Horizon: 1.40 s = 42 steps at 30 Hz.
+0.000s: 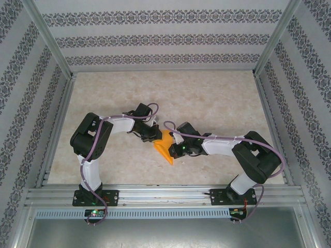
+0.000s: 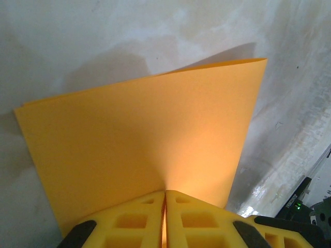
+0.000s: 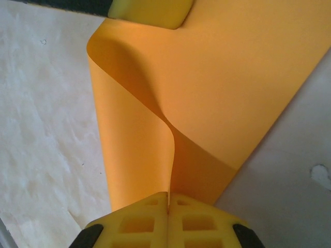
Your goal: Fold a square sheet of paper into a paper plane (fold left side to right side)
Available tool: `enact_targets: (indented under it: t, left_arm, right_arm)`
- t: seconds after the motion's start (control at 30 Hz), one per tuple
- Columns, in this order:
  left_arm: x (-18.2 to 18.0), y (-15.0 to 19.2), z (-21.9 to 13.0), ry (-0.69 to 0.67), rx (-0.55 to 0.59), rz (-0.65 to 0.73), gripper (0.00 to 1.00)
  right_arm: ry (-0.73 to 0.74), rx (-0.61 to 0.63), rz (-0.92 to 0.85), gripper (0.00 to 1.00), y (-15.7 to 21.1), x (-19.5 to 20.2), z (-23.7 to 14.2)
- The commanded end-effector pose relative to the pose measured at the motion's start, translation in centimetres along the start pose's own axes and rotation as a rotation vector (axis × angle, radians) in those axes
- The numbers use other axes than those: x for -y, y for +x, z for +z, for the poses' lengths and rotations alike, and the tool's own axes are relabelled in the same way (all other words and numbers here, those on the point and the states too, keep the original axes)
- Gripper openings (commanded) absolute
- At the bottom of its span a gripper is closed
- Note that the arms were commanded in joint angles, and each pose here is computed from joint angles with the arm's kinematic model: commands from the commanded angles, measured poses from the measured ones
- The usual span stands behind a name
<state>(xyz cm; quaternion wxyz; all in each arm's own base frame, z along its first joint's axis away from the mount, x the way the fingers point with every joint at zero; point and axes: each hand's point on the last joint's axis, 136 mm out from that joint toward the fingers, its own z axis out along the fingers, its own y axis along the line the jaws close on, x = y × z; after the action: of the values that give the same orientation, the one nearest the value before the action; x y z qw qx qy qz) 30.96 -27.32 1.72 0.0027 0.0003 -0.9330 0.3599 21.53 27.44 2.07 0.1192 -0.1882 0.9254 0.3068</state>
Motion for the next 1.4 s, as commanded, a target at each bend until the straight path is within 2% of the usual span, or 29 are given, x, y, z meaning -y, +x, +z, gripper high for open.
enact_targets:
  t: [0.0,0.67,1.37]
  left_arm:
    - [-2.8,1.6,1.4,-0.108,-0.054,-0.025,0.10]
    - [-3.0,1.7,1.5,-0.109,-0.054,-0.028,0.10]
    - [-2.9,1.8,1.4,-0.104,-0.053,-0.028,0.10]
  right_arm:
    - [0.001,0.028,-0.006,0.00,-1.3,-0.3,-0.6]
    - [0.016,0.036,0.000,0.00,-1.7,0.1,-0.7]
    - [0.019,-0.039,0.029,0.00,0.0,0.8,0.9]
